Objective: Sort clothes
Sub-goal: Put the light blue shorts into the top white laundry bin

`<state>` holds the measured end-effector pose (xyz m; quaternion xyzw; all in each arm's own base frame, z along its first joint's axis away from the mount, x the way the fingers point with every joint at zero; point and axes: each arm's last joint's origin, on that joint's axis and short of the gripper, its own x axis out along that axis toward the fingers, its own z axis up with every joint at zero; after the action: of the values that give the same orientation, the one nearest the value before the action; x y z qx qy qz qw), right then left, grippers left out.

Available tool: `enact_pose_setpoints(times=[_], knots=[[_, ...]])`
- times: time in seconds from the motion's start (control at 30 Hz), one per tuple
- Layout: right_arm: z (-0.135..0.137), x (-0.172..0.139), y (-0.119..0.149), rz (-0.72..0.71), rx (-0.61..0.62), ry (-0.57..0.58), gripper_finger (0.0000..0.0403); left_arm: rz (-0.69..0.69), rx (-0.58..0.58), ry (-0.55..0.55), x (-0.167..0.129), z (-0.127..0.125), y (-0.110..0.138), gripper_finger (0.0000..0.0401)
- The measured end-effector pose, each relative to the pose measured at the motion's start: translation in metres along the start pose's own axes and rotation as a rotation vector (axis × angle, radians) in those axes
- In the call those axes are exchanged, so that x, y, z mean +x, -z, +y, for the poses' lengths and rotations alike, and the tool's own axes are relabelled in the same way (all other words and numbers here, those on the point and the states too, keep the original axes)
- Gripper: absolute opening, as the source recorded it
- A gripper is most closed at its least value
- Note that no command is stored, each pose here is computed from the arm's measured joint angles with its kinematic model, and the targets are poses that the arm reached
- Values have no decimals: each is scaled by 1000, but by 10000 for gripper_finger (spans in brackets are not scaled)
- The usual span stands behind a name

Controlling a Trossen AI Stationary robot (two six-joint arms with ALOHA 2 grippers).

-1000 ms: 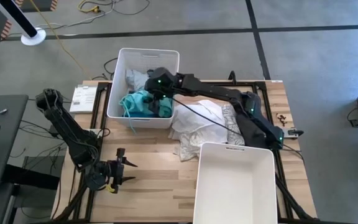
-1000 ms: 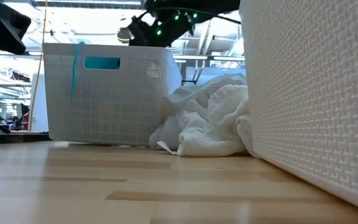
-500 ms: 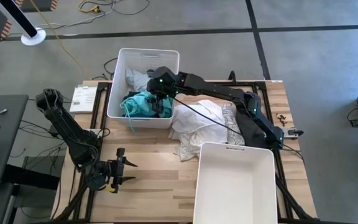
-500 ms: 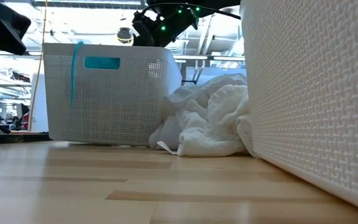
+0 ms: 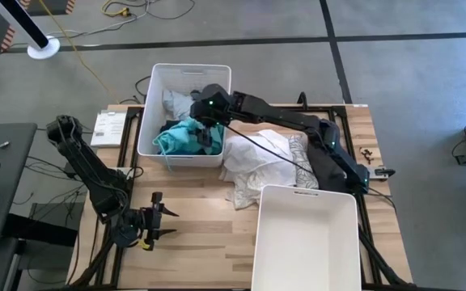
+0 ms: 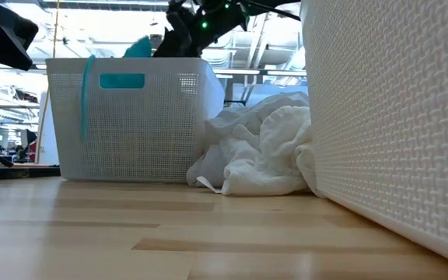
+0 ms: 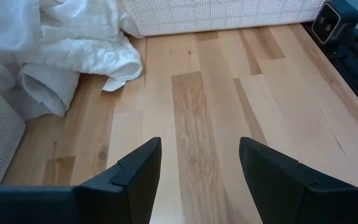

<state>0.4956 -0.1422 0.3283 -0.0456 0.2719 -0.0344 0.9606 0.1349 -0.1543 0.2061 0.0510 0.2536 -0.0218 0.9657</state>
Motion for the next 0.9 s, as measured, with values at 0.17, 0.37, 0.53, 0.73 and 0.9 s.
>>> enact_pose_setpoints(times=[0.17,0.37,0.53,0.73,0.9], knots=[[1,-9,-11,-68,-6,11,332,1,2,0,0,0,0,213],[14,-6,-18,-137,-41,-77,329,1,5,-1,0,0,0,213],[20,6,-18,-179,-80,-81,297,-1,20,-3,0,0,0,213],[20,19,-10,-195,-87,-164,241,-4,17,-10,0,1,0,213],[22,37,5,-139,-91,-170,175,-7,13,-21,1,2,-1,213]])
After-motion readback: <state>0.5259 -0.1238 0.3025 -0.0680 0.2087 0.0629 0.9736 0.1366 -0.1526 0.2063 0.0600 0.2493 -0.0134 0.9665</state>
